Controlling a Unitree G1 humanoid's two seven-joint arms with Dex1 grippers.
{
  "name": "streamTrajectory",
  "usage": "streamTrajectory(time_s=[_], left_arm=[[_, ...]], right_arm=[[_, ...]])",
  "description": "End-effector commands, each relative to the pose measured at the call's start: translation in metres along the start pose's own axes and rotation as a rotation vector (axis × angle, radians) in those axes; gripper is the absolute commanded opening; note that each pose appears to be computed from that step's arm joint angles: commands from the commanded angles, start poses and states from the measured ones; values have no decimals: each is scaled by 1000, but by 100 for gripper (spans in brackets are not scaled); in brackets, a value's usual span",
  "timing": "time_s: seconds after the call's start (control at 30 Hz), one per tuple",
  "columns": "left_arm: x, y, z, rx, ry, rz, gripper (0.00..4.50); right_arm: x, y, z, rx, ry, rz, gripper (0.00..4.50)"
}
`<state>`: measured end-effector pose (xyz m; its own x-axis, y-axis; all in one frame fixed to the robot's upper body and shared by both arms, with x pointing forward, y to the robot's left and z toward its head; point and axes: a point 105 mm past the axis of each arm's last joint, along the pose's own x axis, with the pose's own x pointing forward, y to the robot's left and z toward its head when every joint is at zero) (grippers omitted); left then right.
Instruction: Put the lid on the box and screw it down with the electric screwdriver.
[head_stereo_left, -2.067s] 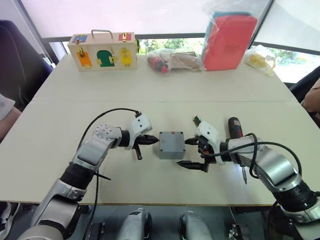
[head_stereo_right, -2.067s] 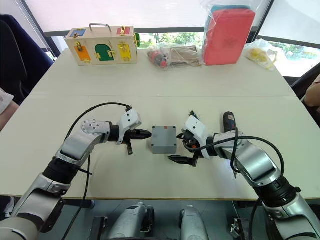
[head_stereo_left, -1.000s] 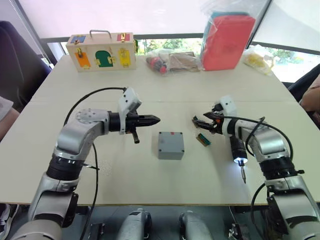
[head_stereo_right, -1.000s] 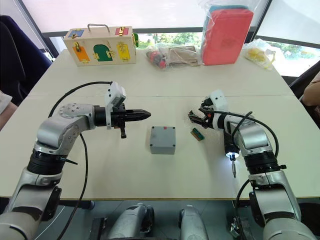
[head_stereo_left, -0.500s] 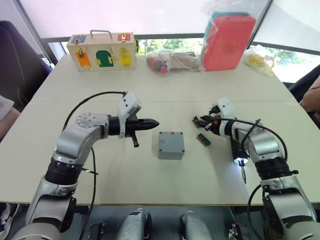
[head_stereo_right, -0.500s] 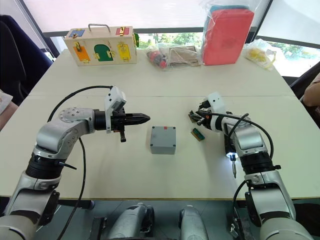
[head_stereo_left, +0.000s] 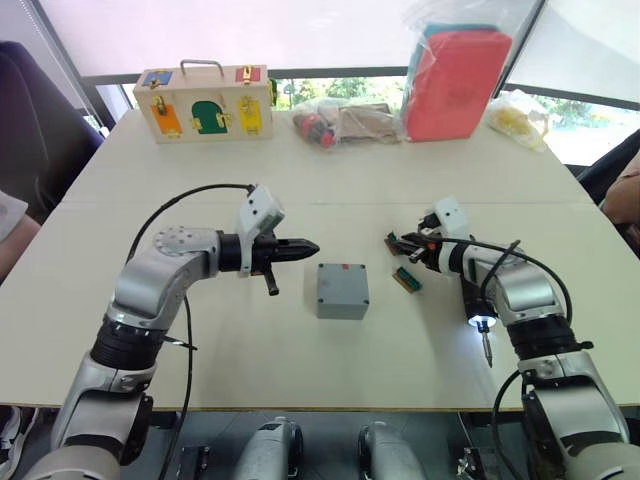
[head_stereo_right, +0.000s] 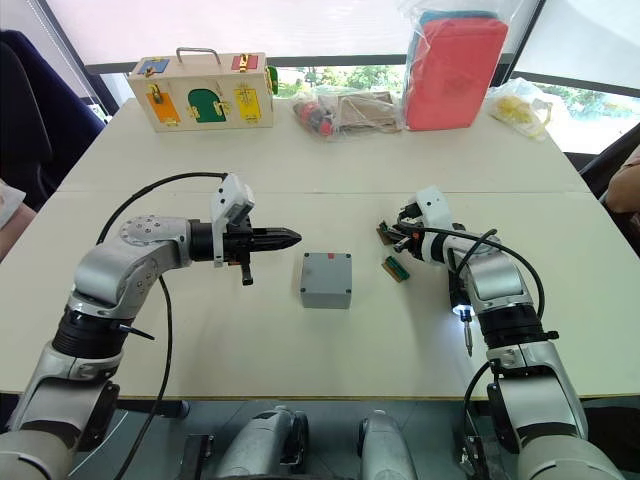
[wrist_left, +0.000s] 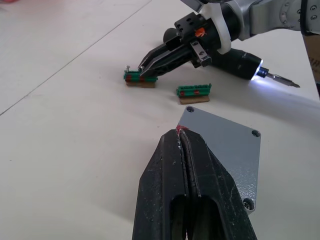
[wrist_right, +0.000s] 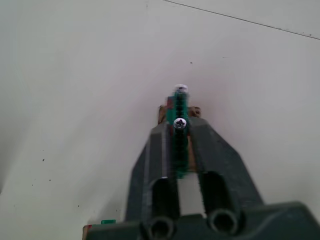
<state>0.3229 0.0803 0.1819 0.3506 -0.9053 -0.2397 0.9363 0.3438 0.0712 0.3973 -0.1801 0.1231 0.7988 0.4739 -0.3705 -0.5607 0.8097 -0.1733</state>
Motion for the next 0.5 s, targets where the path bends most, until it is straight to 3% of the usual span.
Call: streamTrajectory(time_s=[0.03,0.5], left_arm=[[-2,-2,7,34,-22,1,0],[-1,-2,2,27,-10,-3,0]], right_arm=[[-2,-5,10,-13,-34,-23,8],[-10,-4,21,-27,-92,14,8]])
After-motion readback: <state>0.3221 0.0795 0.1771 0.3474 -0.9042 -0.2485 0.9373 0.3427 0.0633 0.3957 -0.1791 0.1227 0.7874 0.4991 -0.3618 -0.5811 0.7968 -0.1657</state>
